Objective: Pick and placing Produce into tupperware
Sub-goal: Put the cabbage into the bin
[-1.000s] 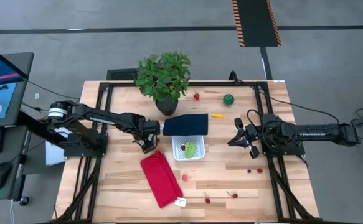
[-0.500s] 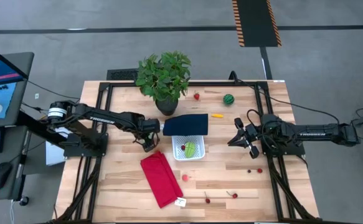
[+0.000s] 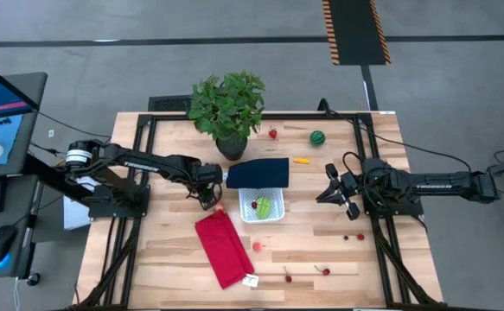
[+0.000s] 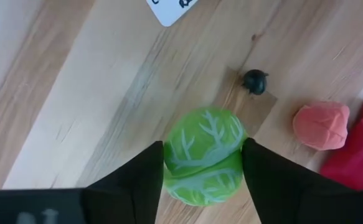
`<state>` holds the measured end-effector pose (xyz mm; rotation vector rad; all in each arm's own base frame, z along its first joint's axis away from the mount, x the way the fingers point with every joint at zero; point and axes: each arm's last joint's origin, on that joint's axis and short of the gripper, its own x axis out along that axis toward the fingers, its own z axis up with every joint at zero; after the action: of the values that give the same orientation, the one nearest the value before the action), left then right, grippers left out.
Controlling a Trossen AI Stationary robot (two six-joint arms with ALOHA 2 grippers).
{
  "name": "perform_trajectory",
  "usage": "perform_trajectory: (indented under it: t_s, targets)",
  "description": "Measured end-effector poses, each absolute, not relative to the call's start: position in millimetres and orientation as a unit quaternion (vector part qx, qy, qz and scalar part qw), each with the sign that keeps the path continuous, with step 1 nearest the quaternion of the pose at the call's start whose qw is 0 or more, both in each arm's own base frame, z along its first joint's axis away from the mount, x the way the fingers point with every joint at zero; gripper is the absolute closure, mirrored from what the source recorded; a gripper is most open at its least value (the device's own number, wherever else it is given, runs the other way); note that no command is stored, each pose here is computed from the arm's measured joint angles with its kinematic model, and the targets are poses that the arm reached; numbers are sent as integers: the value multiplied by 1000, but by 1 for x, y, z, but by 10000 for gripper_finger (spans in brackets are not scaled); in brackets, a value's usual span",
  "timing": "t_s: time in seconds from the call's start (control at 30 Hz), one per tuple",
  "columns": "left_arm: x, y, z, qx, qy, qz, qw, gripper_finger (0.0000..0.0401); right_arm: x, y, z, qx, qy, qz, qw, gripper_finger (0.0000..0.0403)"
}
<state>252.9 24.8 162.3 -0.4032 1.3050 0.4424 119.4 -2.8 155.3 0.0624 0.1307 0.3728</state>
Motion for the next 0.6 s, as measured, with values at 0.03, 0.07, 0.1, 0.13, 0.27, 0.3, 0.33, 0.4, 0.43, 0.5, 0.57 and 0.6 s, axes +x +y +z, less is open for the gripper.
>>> perform_trajectory:
  t_s: [0.03, 0.07, 0.1, 0.13, 0.27, 0.3, 0.33, 0.4, 0.43, 0.5, 0.57, 0.6]
  targets:
    - [253, 25, 162, -187, 597, 205, 753, 215, 119, -3, 155, 31, 65, 185, 980, 346]
    - [253, 25, 162, -187, 597, 206, 753, 216, 119, -3, 155, 31, 65, 185, 980, 346]
    - [253, 25, 162, -188, 597, 206, 752, 217, 119, -3, 155, 31, 65, 185, 980, 346]
    - [253, 25, 162, -188, 597, 206, 752, 217, 119, -3, 155, 31, 65, 185, 980, 346]
    - [252, 25, 162, -189, 601, 206, 749, 217, 119, -3, 155, 31, 65, 185, 980, 346]
    - [252, 25, 162, -190, 601, 204, 749, 217, 119, -3, 155, 31, 65, 185, 980, 346]
    - [252, 25, 162, -190, 602, 202, 749, 217, 119, -3, 155, 31, 65, 185, 980, 346]
    - [253, 24, 162, -188, 601, 199, 751, 215, 119, -3, 155, 31, 65, 185, 980, 346]
    - [253, 24, 162, -188, 599, 197, 753, 212, 119, -3, 155, 31, 65, 185, 980, 346]
    - [253, 24, 162, -194, 599, 190, 753, 205, 119, -3, 155, 31, 65, 185, 980, 346]
    - [254, 23, 161, -200, 601, 182, 752, 195, 119, -3, 155, 31, 65, 185, 980, 346]
    - [254, 23, 161, -203, 602, 177, 751, 189, 119, -3, 155, 31, 65, 185, 980, 346]
